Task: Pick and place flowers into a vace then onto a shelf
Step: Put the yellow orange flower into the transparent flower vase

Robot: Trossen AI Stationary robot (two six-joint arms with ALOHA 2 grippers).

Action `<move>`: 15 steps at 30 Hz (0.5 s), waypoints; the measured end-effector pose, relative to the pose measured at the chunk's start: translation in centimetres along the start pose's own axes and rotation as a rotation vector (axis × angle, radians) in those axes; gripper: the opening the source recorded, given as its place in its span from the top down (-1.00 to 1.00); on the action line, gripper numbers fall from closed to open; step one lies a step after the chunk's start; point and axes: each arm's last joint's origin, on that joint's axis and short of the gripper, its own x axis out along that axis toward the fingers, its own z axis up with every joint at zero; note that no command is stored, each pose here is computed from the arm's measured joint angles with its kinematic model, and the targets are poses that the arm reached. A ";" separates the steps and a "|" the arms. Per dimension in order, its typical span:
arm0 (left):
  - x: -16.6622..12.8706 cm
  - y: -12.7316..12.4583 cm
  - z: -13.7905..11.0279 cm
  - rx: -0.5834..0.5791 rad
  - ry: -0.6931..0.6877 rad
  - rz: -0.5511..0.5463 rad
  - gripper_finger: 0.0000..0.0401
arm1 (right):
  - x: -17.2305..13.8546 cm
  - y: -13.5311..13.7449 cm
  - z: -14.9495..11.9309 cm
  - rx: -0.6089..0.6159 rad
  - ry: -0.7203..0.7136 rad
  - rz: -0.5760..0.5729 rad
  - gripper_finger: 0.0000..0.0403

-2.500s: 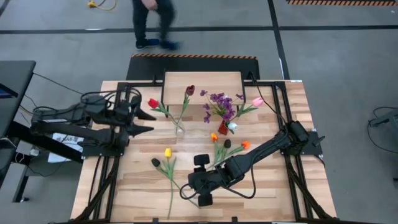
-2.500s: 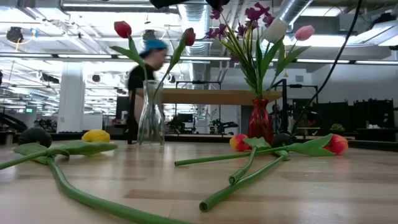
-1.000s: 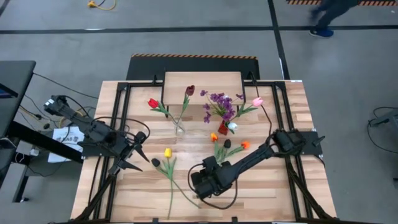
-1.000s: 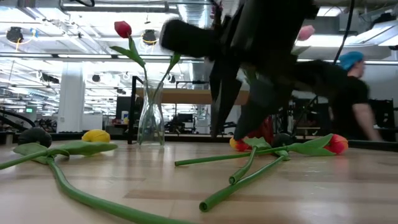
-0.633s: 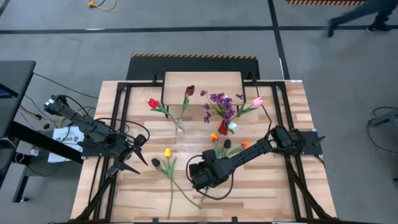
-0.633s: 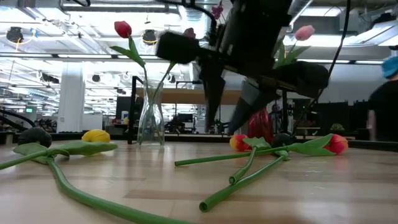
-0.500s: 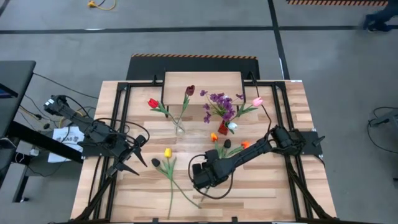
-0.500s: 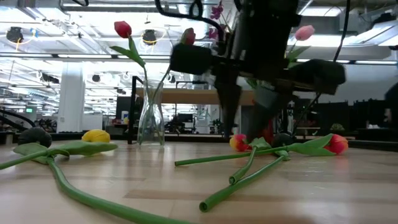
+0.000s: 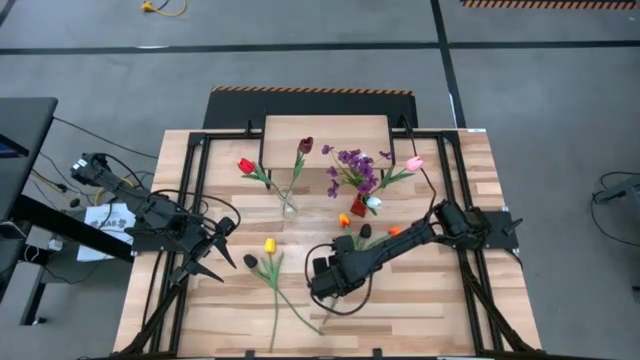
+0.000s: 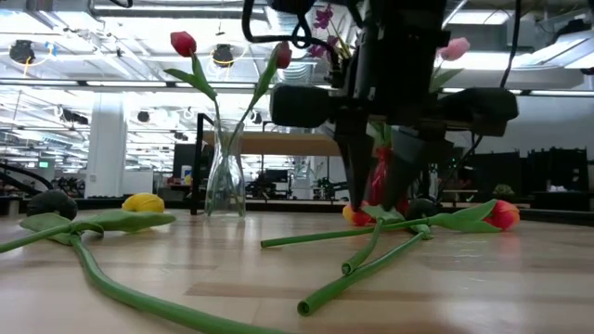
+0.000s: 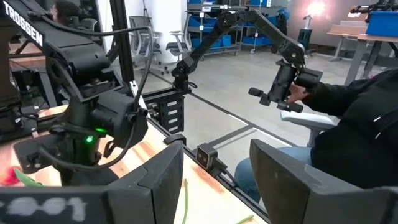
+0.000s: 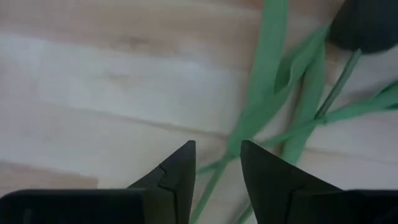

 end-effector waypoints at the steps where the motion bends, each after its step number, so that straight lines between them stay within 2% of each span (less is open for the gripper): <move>1: 0.0 0.0 0.0 0.000 0.000 0.000 0.13 | 0.1 0.0 0.2 0.003 -0.001 -0.005 0.40; 15: 0.0 0.0 -0.1 -0.014 0.008 0.000 0.13 | 0.8 -0.4 2.0 0.023 0.058 -0.097 0.40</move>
